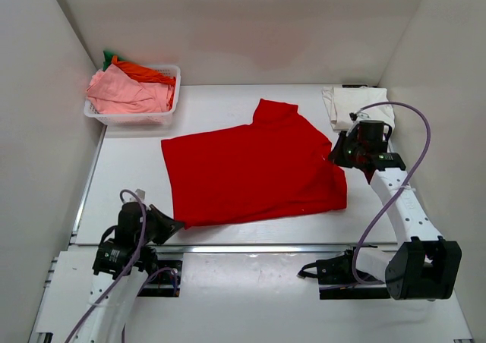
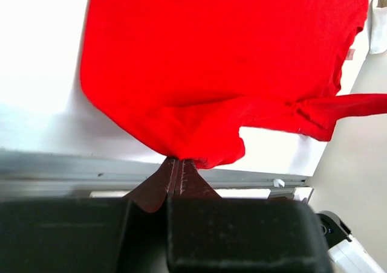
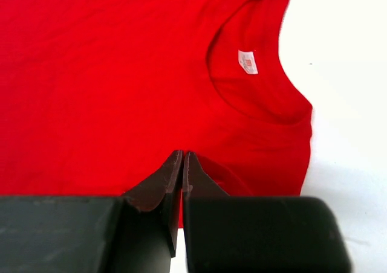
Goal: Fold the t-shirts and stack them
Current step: Flatten out the tshirt
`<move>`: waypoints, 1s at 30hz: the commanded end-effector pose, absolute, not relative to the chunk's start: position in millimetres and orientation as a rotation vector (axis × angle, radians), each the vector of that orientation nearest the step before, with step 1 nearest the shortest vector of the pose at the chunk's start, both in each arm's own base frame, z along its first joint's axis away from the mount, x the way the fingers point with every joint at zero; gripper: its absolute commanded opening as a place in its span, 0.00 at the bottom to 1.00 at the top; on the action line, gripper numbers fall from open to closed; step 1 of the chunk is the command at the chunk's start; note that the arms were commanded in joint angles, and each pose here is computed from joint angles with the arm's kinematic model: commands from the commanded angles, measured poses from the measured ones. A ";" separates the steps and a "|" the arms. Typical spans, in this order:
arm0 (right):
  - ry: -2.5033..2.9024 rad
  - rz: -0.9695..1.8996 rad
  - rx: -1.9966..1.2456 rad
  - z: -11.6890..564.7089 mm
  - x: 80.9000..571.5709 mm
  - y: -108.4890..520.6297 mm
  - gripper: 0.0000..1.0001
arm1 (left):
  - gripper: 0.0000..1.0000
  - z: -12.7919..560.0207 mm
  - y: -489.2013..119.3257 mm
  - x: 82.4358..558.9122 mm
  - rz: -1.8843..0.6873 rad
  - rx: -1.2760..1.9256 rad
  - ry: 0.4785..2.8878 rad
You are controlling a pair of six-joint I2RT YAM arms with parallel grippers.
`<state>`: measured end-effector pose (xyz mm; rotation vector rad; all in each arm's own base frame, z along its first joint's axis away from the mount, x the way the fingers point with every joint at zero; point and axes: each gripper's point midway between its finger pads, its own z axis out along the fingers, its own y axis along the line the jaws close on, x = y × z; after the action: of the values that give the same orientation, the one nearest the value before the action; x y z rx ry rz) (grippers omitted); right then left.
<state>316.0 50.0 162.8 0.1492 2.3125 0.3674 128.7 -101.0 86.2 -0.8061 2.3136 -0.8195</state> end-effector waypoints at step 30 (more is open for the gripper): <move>2.191 0.406 0.038 203.3 387.8 56.2 0.00 | 0.00 65.9 -79.6 154.2 -0.758 -1.317 2.092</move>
<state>368.5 59.0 180.0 0.0761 2.2751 0.4219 141.9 -81.5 65.5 -1.2151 2.1639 -0.7382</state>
